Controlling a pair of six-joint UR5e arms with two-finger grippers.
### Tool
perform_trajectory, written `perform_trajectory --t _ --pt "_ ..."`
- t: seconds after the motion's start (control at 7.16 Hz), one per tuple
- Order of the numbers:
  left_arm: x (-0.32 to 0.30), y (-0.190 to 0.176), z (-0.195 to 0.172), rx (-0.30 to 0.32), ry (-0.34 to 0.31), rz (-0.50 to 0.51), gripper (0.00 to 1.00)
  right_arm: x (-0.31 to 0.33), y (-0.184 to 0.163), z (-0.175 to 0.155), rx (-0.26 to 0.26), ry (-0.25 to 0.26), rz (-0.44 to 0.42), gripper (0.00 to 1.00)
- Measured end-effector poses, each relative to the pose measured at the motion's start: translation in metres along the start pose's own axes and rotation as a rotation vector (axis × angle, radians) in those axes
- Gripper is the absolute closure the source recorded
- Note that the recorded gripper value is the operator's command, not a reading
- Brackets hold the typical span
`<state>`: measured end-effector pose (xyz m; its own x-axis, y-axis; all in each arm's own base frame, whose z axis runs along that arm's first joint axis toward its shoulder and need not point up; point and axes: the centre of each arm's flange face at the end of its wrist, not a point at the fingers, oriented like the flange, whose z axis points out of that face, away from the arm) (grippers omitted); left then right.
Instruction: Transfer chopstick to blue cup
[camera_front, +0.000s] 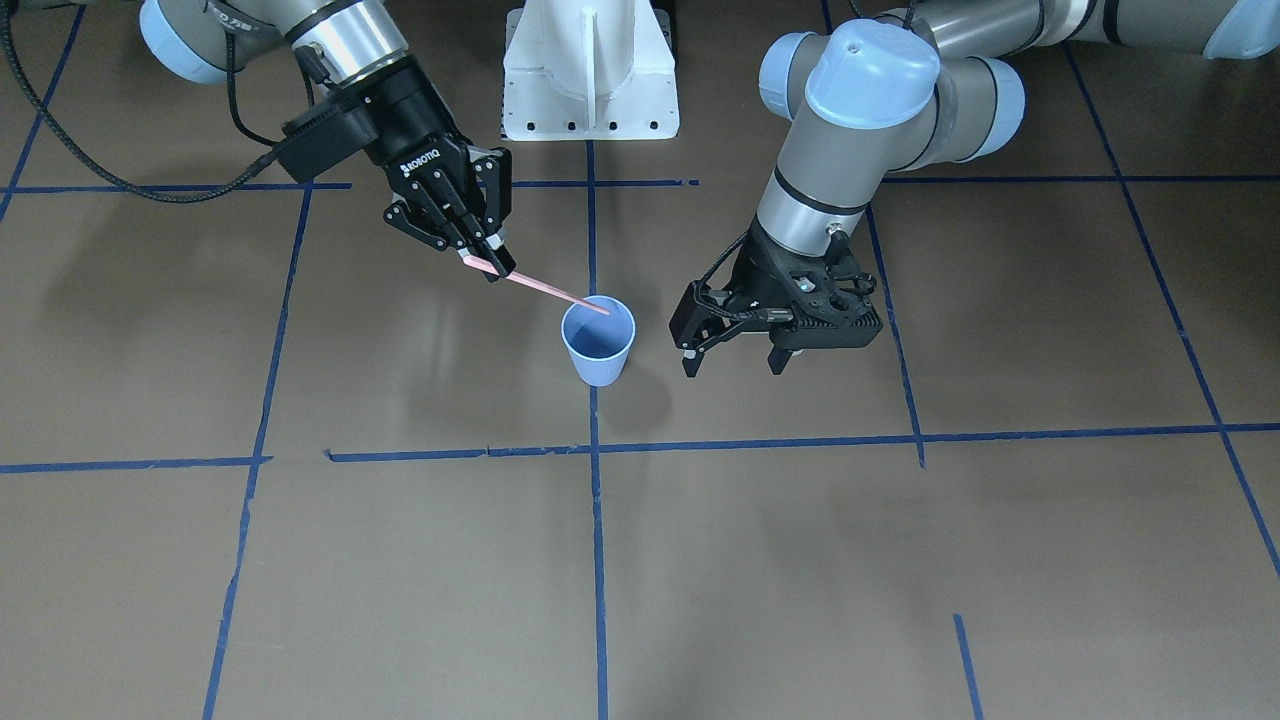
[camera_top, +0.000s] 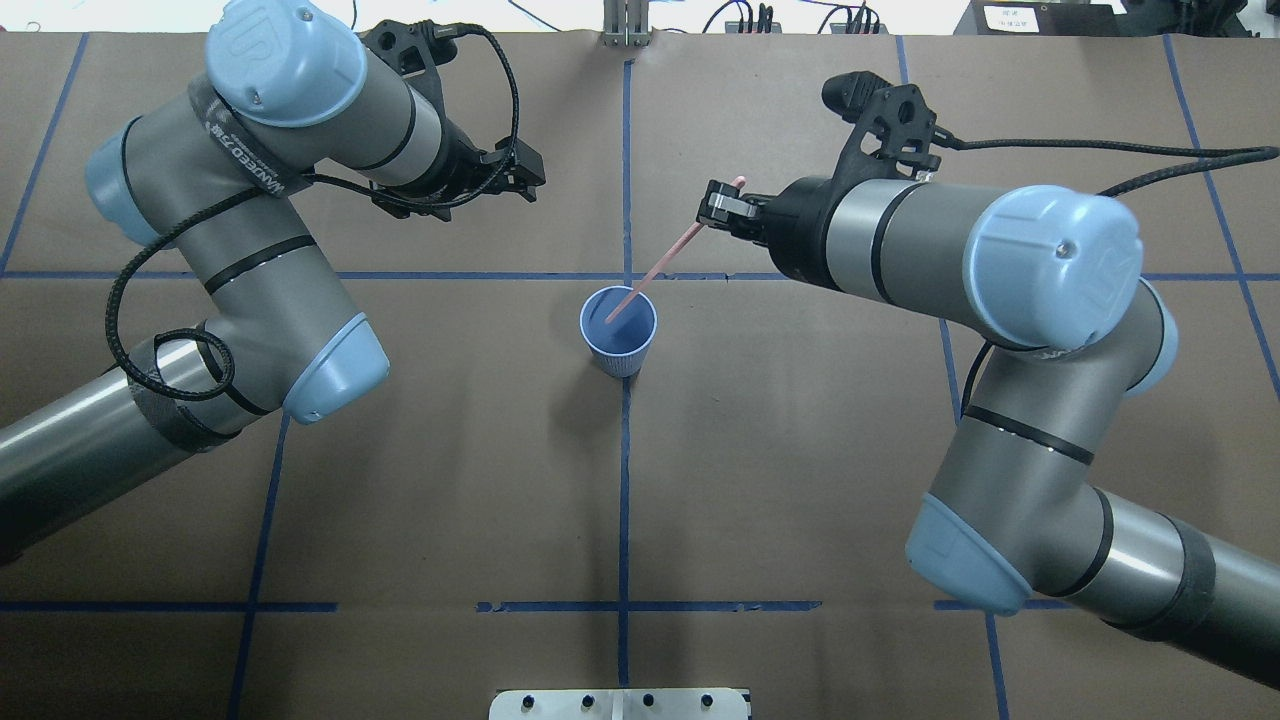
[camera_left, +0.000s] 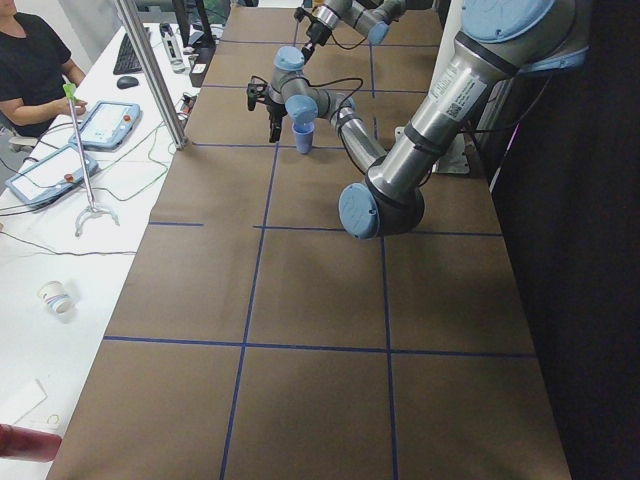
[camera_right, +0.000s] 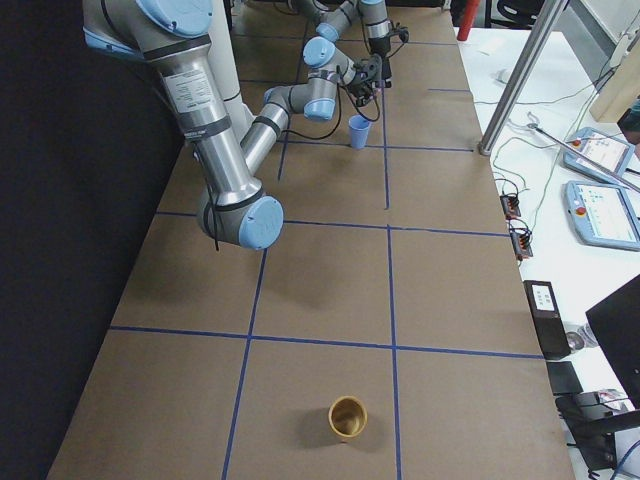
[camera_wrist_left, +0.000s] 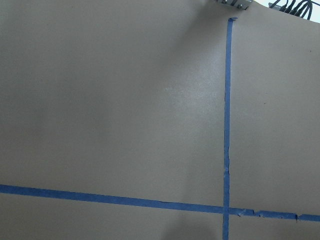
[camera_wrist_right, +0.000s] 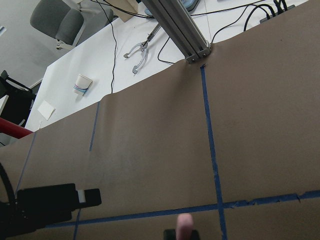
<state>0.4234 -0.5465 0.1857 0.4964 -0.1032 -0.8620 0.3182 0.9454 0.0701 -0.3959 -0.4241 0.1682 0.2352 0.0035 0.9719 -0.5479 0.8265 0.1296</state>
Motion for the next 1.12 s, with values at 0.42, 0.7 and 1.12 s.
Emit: perform_trajectory --t 0.42,0.7,1.12 --pt "0.0 0.0 0.0 0.001 0.003 0.0 0.0 -0.006 0.049 0.028 0.036 0.111 -0.105 0.28" --pt "-0.001 0.0 0.0 0.001 0.004 0.0 0.0 -0.021 0.062 0.049 0.052 0.15 -0.151 0.0" --pt "-0.018 -0.01 -0.001 0.003 -0.009 0.003 0.0 -0.03 0.042 0.015 0.067 0.146 -0.173 0.0"
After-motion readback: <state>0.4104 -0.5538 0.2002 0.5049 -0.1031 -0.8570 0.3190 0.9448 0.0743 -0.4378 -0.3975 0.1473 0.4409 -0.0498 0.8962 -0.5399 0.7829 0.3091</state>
